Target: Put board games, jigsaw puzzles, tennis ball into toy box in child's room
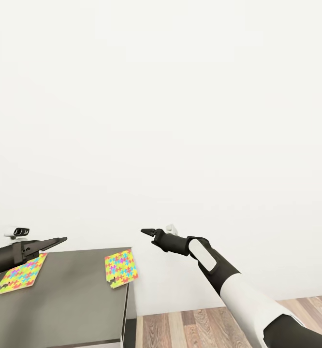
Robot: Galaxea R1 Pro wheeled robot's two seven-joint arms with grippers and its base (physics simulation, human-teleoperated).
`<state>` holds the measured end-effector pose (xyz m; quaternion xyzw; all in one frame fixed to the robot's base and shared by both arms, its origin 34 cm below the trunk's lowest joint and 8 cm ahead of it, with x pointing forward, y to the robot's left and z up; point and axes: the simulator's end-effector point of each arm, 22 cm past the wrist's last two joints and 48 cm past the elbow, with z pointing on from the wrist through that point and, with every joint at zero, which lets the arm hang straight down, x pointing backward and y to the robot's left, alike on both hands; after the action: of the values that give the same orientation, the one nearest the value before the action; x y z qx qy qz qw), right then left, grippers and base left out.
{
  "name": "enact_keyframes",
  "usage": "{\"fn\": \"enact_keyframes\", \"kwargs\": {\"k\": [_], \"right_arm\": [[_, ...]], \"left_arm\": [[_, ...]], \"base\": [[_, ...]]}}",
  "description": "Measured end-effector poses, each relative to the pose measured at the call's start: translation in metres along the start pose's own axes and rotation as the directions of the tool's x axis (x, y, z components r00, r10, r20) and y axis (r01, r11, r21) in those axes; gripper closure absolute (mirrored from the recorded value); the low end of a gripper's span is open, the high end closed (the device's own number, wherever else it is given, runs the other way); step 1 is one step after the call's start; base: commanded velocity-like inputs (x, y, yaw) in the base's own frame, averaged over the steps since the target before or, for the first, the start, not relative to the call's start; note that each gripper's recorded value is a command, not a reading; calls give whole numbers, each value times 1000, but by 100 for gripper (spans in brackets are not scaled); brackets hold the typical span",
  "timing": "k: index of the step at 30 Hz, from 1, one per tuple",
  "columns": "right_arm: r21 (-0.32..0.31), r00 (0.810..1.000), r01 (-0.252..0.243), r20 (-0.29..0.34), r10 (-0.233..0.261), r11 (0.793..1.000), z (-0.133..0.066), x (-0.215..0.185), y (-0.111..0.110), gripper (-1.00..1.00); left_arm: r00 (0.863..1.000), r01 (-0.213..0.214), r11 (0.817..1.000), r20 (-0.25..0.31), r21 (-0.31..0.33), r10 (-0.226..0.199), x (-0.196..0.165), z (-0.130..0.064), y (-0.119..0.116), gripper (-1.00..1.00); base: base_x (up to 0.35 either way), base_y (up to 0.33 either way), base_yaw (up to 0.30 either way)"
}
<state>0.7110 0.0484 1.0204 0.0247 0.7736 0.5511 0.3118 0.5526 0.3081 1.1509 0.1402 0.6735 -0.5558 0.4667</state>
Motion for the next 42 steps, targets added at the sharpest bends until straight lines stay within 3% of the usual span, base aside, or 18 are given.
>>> {"fn": "enact_keyframes", "kwargs": {"k": [18,42], "right_arm": [[49,1000,-25,6,24,998,5,14,-45,-100],[55,999,-18,29,16,998,12,26,-80,-100]], "left_arm": [[1000,-1,1000,0,1,1,19,0,16,-100],[1000,-1,1000,-1,0,1,48,-2,40,-100]], "base": [[0,0,0],[0,0,0]]}}
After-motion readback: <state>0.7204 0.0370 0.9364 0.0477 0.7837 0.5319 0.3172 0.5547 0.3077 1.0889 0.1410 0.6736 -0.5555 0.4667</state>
